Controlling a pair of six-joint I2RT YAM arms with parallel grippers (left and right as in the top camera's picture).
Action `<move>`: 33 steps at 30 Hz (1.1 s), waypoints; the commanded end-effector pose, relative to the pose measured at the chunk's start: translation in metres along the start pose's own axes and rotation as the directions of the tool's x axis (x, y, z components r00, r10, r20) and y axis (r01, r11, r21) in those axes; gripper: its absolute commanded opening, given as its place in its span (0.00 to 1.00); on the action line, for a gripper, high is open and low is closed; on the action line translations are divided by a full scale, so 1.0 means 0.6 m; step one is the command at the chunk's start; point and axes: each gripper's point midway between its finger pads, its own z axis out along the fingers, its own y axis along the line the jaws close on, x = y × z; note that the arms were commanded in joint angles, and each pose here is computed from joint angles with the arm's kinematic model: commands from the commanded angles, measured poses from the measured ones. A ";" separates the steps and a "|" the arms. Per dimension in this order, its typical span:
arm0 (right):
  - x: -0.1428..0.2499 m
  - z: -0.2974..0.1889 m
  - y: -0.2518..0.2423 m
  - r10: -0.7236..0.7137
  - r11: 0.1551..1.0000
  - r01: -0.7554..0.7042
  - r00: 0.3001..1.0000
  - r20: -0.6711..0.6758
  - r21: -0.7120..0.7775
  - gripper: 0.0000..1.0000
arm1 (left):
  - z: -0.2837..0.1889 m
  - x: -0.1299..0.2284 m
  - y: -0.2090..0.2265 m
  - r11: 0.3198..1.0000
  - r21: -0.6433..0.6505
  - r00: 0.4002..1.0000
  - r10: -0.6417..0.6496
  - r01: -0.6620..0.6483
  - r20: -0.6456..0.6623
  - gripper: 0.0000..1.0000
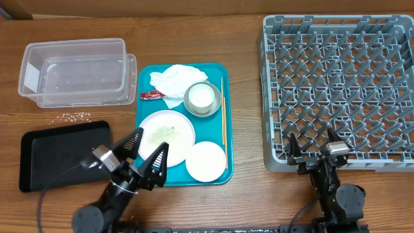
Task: Sort waste into correct bins and load items into the dishwasher
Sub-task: 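Reach the left gripper over the teal tray to the white napkin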
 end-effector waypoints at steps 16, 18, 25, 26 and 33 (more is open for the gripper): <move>0.002 0.000 -0.004 -0.001 1.000 0.001 1.000 0.006 0.012 1.00 | 0.207 -0.083 0.030 0.973 -0.175 0.670 -0.032 -0.147 -0.742 1.00; 0.002 0.000 -0.004 -0.001 1.000 0.001 1.000 0.006 0.012 1.00 | 0.232 -0.065 0.032 0.987 -0.145 0.637 -0.069 -0.068 -0.768 1.00; 0.002 0.000 -0.004 -0.001 1.000 0.001 1.000 0.006 0.012 1.00 | 0.266 -0.006 0.154 0.889 -0.411 0.556 -0.241 -0.202 -0.796 1.00; 0.002 0.000 -0.004 -0.001 1.000 0.001 1.000 0.006 0.012 1.00 | 0.264 -0.004 0.168 0.858 -0.440 0.547 -0.243 -0.264 -0.801 1.00; 0.002 0.000 -0.004 -0.001 1.000 0.001 1.000 0.006 0.012 1.00 | 0.303 -0.004 0.209 0.714 -0.518 0.592 -0.180 -0.471 -0.786 1.00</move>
